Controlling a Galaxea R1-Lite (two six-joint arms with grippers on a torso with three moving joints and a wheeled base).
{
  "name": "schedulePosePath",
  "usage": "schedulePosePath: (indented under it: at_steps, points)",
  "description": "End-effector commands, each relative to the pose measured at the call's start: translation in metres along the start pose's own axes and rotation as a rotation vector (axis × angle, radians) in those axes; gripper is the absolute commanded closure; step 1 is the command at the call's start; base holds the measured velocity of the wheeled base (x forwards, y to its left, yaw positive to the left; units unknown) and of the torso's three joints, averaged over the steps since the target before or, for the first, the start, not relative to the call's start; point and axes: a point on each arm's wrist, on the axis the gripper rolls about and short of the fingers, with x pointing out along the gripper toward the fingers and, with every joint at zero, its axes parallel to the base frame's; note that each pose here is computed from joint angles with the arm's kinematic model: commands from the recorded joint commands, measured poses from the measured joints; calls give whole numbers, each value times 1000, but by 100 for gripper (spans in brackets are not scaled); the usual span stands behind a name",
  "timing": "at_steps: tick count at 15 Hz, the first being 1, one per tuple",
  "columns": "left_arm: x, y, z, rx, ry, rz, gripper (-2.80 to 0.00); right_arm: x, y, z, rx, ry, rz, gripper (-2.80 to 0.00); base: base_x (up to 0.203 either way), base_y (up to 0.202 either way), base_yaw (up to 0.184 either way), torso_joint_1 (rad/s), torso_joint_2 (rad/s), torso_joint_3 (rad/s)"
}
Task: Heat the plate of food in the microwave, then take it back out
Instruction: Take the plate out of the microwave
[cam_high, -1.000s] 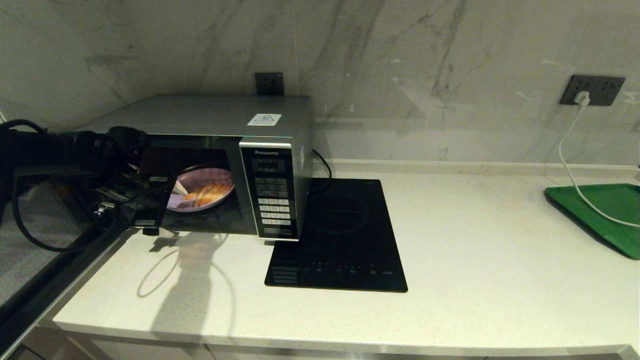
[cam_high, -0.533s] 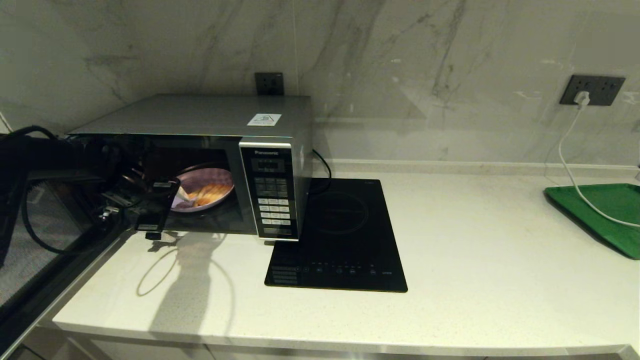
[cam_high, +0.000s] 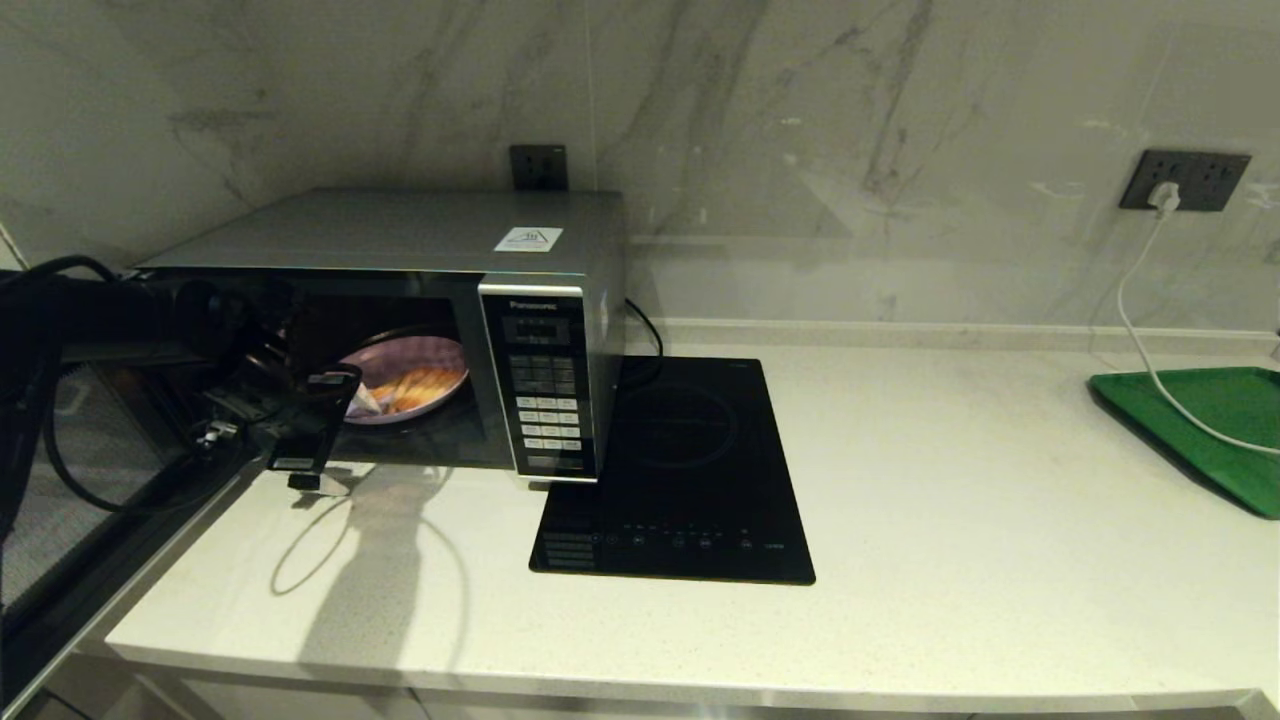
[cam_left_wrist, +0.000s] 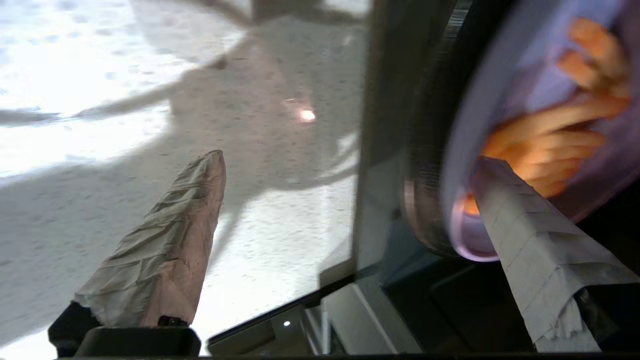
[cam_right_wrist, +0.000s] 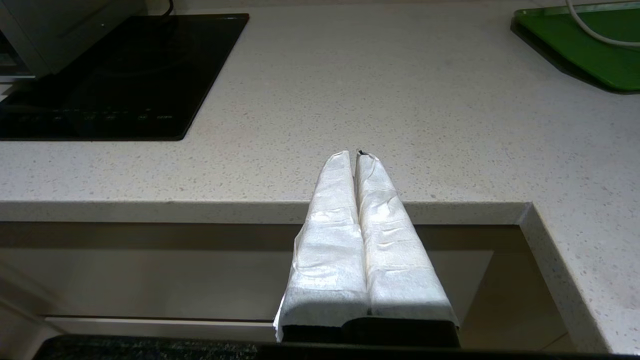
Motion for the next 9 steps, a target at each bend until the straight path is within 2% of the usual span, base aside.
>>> schedulePosePath:
  at_steps: [1,6,7,9]
  points:
    - [0,2,0,-10,4,20,-280,0,0,0,0,1,0,0,0,0,0,0,0,0]
    - [0,2,-1,-10,3,21,-280,0,0,0,0,-1,0,0,0,0,0,0,0,0]
    - [-1,2,-2,-5,1,19,0,0,0,0,0,-1,0,0,0,0,0,0,0,0]
    - [-4,1,-2,15,-2,10,0,0,0,0,0,-1,0,0,0,0,0,0,0,0]
